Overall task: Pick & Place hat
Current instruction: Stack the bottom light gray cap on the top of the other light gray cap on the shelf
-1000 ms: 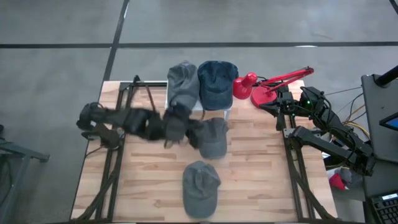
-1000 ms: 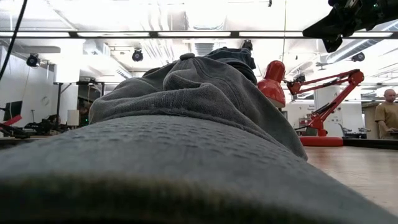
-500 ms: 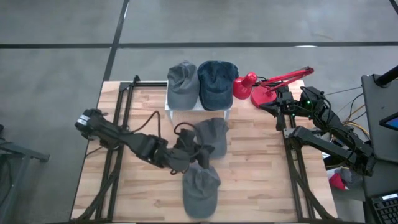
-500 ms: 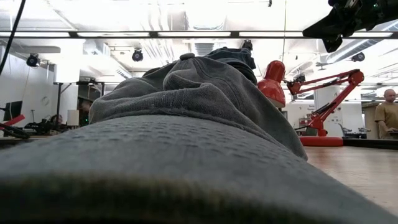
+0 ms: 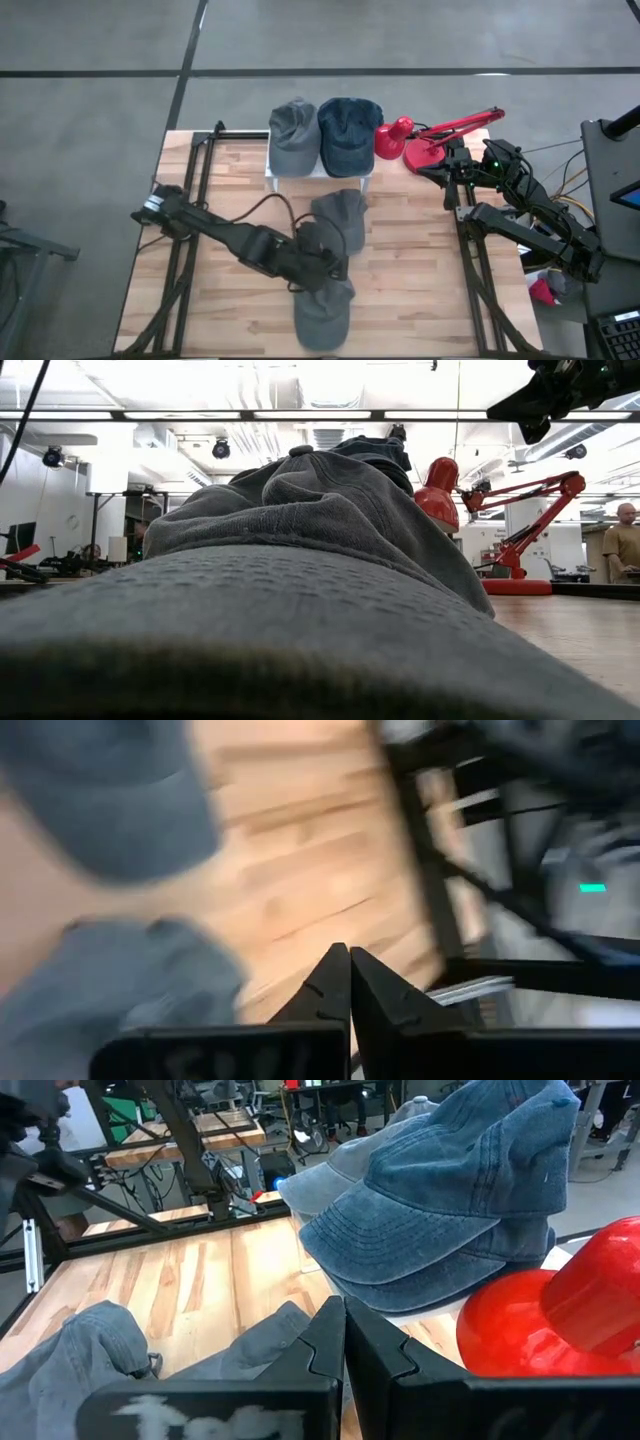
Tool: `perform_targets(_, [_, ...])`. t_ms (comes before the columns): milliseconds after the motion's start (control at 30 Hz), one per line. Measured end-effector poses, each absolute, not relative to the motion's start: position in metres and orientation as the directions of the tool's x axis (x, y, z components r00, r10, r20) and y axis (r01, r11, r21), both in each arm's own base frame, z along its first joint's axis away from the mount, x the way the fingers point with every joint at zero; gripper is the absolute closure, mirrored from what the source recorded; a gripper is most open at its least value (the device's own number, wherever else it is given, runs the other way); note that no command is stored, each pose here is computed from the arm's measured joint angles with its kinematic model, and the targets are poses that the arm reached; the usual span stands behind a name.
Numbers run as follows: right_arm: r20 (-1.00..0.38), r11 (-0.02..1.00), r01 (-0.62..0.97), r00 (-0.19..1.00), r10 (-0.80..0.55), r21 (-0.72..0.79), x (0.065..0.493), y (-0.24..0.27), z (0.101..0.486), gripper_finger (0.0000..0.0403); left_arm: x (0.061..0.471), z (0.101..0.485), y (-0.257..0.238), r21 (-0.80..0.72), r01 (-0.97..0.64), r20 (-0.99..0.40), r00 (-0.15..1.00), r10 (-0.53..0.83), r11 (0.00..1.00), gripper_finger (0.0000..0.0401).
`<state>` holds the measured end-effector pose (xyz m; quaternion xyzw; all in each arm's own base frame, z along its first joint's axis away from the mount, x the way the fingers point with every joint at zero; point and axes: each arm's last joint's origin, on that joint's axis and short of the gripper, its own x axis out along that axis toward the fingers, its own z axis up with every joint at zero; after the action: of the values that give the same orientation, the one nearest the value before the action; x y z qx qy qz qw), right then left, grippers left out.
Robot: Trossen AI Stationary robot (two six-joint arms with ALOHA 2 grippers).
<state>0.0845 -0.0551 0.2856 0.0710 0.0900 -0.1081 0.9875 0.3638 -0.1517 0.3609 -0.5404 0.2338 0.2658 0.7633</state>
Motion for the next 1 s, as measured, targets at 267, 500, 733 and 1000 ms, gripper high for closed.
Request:
perform_targets(267, [-0.193, 0.967, 0.227, 0.96, -0.201, 0.12, 0.084, -0.055, 0.286, 0.0394, 0.379, 0.349, -0.165, -0.455, -0.879, -0.879, 0.469, 0.089, 0.141, 0.0401])
perform_targets(500, [-0.193, 0.967, 0.226, 0.96, -0.201, 0.12, 0.084, -0.055, 0.286, 0.0394, 0.4, 0.322, -0.181, -0.335, -0.937, -0.942, 0.331, -0.054, 0.097, 0.0401])
perform_targets(733, [-0.193, 0.967, 0.226, 0.96, -0.201, 0.12, 0.085, -0.055, 0.286, 0.0394, 0.399, 0.302, -0.196, -0.302, -0.95, -0.95, 0.293, -0.108, 0.077, 0.0401])
perform_targets(1000, [-0.193, 0.967, 0.226, 0.961, -0.201, 0.119, 0.085, -0.055, 0.286, 0.0394, 0.4, 0.291, -0.198, -0.29, -0.953, -0.955, 0.281, -0.099, 0.088, 0.0401])
